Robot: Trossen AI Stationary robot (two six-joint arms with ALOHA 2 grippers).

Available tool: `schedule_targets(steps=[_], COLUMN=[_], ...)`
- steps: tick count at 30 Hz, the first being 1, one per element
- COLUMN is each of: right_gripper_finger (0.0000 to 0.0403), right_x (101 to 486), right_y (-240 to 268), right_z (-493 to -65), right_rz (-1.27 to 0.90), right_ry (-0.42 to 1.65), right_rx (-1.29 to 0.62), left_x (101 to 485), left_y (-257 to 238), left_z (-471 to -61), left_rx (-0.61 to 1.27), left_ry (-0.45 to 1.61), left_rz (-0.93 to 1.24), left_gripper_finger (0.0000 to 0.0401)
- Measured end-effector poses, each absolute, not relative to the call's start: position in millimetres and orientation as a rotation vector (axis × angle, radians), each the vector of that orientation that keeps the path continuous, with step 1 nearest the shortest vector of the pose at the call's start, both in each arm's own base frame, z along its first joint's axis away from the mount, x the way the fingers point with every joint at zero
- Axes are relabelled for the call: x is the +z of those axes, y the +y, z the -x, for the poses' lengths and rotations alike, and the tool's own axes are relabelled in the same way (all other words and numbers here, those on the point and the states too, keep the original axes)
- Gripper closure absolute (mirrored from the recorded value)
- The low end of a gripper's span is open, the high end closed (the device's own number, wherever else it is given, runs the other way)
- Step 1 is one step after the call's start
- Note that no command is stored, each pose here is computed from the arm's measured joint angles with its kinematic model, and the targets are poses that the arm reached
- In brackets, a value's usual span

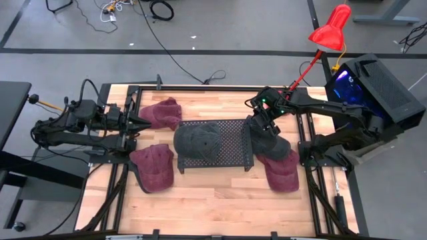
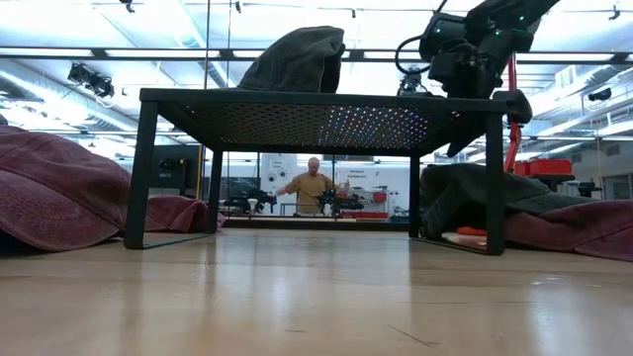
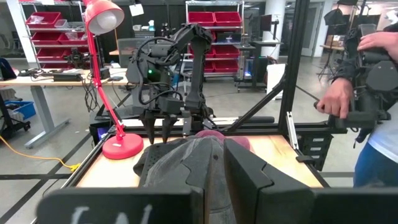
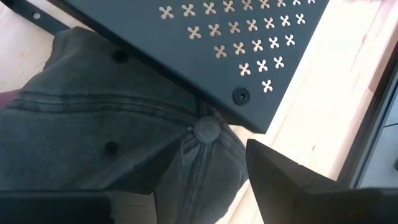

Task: Pick & Place hat
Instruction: Stack the top black cap on top of the black cap on the shelf

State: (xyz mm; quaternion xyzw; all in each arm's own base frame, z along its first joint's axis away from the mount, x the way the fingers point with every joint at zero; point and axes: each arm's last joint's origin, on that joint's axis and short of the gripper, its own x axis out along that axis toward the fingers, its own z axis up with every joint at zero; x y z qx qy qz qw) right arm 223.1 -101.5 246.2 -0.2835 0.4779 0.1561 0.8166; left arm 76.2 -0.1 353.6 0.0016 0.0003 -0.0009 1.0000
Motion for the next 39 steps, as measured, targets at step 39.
schedule_targets(steps=[39], right_gripper_finger=[0.0225], right_x=[239.0], right_y=[-103.7], right_z=[-229.0], right_rz=[0.467], right_ry=[1.028], right_rx=[0.289], left_x=[353.7], left_y=[-0.1], left_z=[-76.2], left_rx=[-0.002], left_ry=[0.0], left_rz=[-0.004], left_gripper_finger=[0.0353])
